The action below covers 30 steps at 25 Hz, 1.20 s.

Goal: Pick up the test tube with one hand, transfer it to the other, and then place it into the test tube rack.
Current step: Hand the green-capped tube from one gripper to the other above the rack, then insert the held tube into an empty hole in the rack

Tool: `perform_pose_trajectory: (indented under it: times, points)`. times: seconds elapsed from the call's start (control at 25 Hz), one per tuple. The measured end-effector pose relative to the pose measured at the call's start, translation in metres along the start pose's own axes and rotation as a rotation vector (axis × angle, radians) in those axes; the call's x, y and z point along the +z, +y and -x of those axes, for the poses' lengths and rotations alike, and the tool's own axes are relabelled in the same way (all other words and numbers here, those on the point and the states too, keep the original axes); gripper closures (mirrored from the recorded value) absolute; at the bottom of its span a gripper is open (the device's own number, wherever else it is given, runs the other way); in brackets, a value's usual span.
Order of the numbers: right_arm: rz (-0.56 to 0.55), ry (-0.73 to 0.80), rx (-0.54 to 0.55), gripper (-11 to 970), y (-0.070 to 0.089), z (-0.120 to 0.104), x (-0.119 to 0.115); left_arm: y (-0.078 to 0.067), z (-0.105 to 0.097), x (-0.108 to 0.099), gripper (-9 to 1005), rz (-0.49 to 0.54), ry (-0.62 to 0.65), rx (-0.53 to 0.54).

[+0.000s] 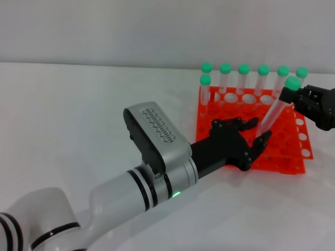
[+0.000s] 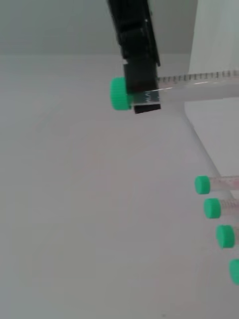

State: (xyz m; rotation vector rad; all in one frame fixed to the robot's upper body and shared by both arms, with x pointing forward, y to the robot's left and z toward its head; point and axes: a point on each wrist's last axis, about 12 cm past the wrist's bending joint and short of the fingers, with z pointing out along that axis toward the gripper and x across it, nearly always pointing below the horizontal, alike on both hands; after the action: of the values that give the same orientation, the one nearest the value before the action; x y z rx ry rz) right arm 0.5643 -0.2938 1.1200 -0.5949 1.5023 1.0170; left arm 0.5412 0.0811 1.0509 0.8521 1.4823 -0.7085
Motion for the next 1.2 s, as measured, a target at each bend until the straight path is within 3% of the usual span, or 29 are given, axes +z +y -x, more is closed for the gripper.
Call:
perform_pose_trajectory:
  times: [0.04,0.2,0.44,0.52,0.68,0.8,0.96,1.2]
  points:
    - [0.0,-0.001,0.0,749,0.0,0.0,0.0,0.0,-0.001,-0.001,804,0.002,0.001,0.008]
    - [-0.004,-0.007,0.0,750,0.0,0.001,0.0,0.0,-0.001,-0.002,614,0.01,-0.001,0.036]
    - [-0.061,-0.048,-0.024,746,-0.006,0.004,-0.006,0.002,-0.008,-0.014,408,0.064,-0.015,0.045]
    - [-0.089,-0.072,-0.034,745,-0.009,0.006,-0.01,0.004,-0.011,-0.025,329,0.118,-0.046,0.029]
    - [-0.119,-0.101,-0.058,742,-0.012,0.009,-0.009,0.012,-0.023,-0.07,150,0.299,-0.152,-0.038]
    - [-0.117,-0.121,-0.082,740,-0.012,0.013,-0.002,0.014,-0.034,-0.11,132,0.436,-0.214,-0.065]
    - [-0.112,-0.135,-0.134,737,-0.011,0.013,0.017,0.014,-0.045,-0.146,109,0.564,-0.241,-0.076]
    - [-0.112,-0.107,-0.152,733,-0.013,0.008,0.047,0.017,-0.058,-0.177,102,0.706,-0.221,-0.096]
